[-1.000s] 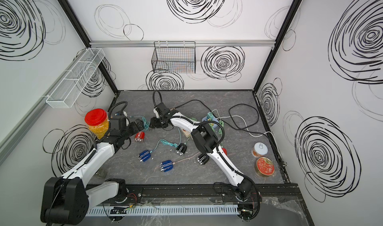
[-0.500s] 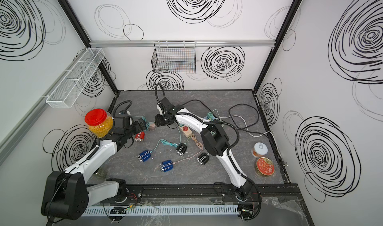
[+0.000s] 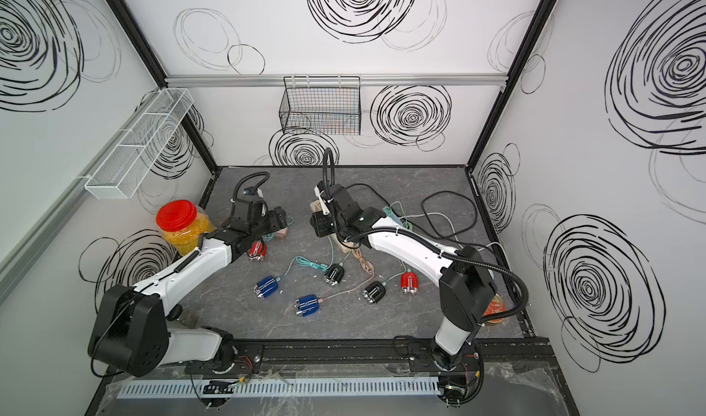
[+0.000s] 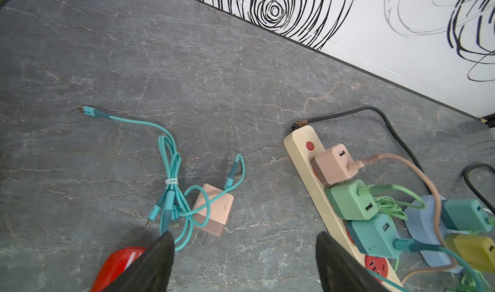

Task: Unplug the electric shaver
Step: Move the charging cable to the center of the board.

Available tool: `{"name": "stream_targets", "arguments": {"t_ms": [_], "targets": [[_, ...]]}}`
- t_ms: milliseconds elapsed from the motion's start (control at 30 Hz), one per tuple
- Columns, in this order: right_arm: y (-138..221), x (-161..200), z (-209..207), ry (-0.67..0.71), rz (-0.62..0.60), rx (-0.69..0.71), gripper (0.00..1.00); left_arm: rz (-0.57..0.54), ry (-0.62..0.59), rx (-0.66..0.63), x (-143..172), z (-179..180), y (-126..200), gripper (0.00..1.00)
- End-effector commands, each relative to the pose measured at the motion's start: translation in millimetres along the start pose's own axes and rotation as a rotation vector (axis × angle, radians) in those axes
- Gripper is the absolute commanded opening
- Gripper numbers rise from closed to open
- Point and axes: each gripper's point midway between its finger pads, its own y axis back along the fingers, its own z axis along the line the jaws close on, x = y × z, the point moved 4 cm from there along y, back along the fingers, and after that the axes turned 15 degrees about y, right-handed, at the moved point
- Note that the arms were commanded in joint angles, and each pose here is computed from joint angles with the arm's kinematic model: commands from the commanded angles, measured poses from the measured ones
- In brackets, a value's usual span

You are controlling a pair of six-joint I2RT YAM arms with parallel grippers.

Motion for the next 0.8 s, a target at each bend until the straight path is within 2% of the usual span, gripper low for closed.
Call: {"name": "stream_targets", "arguments": {"t_ms": [0, 67, 133, 267, 367, 500, 767], "targets": [[12.2, 5.7, 4.8, 0.016, -0.041, -0.042, 0.43, -0.032, -0.032, -0.027, 7.1, -1.9, 12.3, 0.75], [13.8, 14.5, 13.5, -0.008, -0.038, -0.101, 0.42, -0.030, -0.042, -0.041, 19.3, 3.1, 19.4, 0.70], [13.7, 23.5, 25.3, -0.049, -0.024, -0.166, 0.41, -0.030, -0.052, -0.053, 32.3, 11.0, 27.9, 0.70], [2.0, 50.1, 54.1, -0.158, 0.037, -0.288, 0.40, -0.058, 0.009, -0.057, 50.6, 34.3, 51.2, 0.78], [-9.7, 66.3, 74.0, -0.240, 0.071, -0.368, 0.44, -0.036, 0.056, -0.032, 67.5, 46.6, 61.7, 0.87], [-22.4, 83.1, 83.9, -0.309, 0.107, -0.384, 0.45, -0.001, 0.112, -0.028, 89.4, 61.4, 69.6, 0.88], [-46.1, 95.0, 108.9, -0.391, 0.155, -0.495, 0.43, -0.051, 0.213, -0.083, 116.1, 92.2, 89.5, 0.88]]}}
